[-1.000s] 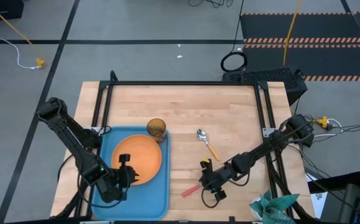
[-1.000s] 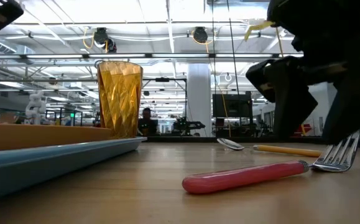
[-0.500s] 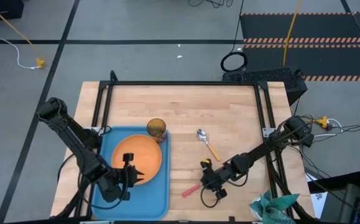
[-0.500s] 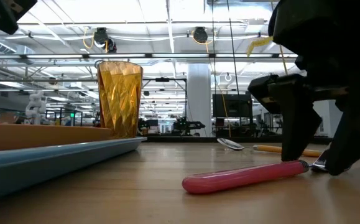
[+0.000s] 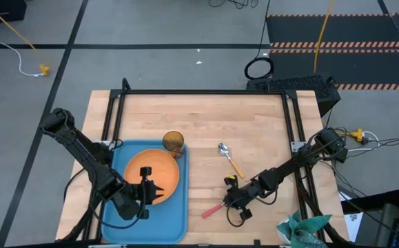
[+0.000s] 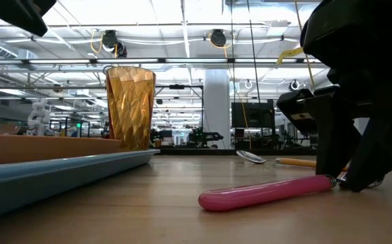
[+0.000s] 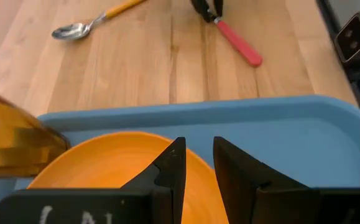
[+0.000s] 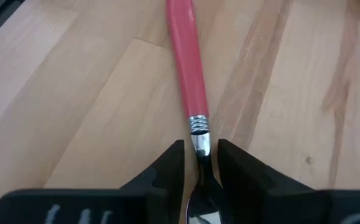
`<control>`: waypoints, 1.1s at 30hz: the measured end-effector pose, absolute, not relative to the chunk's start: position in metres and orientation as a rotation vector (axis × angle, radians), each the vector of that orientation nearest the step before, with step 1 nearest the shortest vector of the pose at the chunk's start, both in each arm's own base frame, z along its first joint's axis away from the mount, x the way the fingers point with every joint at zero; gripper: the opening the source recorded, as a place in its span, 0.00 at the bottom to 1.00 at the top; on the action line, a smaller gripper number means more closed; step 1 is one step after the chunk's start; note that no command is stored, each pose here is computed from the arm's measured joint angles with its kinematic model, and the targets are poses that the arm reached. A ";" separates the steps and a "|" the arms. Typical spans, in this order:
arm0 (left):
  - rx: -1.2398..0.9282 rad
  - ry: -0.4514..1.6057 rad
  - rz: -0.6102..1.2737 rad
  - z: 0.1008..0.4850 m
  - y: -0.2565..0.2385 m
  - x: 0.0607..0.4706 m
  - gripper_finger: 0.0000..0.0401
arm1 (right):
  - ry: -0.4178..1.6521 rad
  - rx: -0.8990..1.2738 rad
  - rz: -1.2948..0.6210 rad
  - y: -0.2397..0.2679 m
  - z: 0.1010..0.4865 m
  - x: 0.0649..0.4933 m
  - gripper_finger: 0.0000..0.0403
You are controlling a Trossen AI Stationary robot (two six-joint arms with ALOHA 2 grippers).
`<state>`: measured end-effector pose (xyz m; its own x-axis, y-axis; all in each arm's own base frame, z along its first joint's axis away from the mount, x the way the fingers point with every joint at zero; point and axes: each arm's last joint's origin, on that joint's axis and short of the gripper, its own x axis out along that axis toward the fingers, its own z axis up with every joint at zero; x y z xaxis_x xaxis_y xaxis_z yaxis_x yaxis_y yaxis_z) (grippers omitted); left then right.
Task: Pick and place plate/cup/fork/spoon on tray
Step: Put the red fork on the blue tray
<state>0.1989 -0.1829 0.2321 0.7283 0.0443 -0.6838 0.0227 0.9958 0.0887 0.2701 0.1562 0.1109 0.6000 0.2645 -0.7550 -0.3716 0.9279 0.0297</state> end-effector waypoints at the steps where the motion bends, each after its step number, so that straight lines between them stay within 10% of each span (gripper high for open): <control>1: 0.095 0.749 0.009 0.233 -0.183 0.200 0.21 | 0.853 -0.130 0.361 0.156 0.110 0.270 0.19; 11: 0.097 0.716 -0.001 0.235 -0.181 0.206 0.21 | 0.833 -0.097 0.347 0.156 0.111 0.270 0.02; 33: 0.179 0.524 0.063 0.223 -0.183 0.254 0.21 | 0.756 0.026 0.213 0.149 0.118 0.279 0.02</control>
<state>0.2539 -0.1834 0.2228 0.8644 0.1060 -0.4915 -0.0145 0.9824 0.1863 0.2790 0.1493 0.1184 0.7068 0.2013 -0.6782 -0.1824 0.9781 0.1002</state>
